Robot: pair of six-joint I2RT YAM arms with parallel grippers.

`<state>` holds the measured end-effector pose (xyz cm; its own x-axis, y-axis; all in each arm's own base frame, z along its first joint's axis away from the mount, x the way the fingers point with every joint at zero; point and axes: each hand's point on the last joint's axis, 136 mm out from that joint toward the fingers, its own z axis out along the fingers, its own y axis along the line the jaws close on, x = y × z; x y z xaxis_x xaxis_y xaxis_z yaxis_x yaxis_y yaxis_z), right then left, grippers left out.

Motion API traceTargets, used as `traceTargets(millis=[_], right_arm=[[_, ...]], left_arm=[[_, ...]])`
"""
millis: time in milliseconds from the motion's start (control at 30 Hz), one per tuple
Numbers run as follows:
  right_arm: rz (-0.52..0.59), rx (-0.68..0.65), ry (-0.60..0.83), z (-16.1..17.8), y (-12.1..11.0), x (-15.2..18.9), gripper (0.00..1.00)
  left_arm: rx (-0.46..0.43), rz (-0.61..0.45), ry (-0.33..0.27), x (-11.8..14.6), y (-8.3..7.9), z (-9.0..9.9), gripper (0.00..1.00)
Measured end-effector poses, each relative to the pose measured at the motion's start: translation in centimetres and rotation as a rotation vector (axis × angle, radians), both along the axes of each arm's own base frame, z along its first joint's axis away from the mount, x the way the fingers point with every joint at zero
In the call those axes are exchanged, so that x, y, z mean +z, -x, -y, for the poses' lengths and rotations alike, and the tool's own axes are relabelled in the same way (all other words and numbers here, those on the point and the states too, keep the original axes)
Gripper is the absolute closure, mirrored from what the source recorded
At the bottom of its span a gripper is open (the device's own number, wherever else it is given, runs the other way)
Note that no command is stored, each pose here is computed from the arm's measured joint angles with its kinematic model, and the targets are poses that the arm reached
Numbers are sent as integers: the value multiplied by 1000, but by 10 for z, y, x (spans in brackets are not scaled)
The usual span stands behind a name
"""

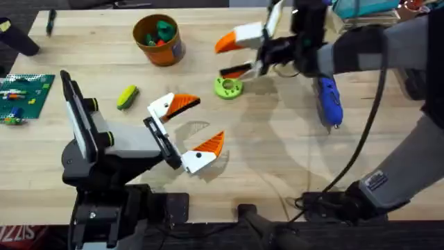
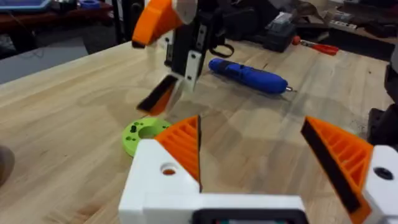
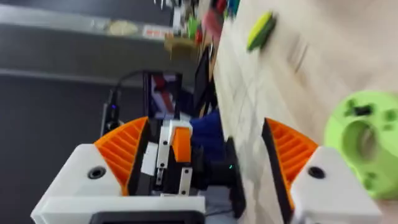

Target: Pick up the gripper from the table and insert it into the empty holder that is missing its gripper. Then pick up a screw, insert it into the mounting hole, and use the screwdriver to tighten it. Finally, clean up the table by picking up the vegetable and placing it into the bucket.

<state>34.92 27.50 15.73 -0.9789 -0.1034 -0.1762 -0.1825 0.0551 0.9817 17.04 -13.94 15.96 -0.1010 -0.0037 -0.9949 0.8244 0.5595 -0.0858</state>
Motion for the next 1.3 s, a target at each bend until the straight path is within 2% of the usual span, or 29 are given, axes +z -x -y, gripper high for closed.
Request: traceTargets(millis=[233,367,533,700,800,867,967,1100,1200,1300], right_arm=[[154,-75,-26,36,-34,19,8],[138,-148,34,49,-45,0,8],[74,-280,205,72,-58,-43,8],[48,-333,413,93,-65,-68,8],[82,-328,567,104,-65,-65,9],[138,-308,651,109,-65,-48,9],[245,-268,748,109,-58,-11,9],[362,-208,850,102,-30,35,8],[387,-143,922,98,5,49,7],[404,-97,993,98,29,53,8]], left_arm=[[0,0,0,0,0,0,15],[0,0,0,0,0,0,15],[0,0,0,0,0,0,15],[0,0,0,0,0,0,15],[0,0,0,0,0,0,15],[0,0,0,0,0,0,15],[0,0,0,0,0,0,16],[0,0,0,0,0,0,15],[0,0,0,0,0,0,16],[0,0,0,0,0,0,15]])
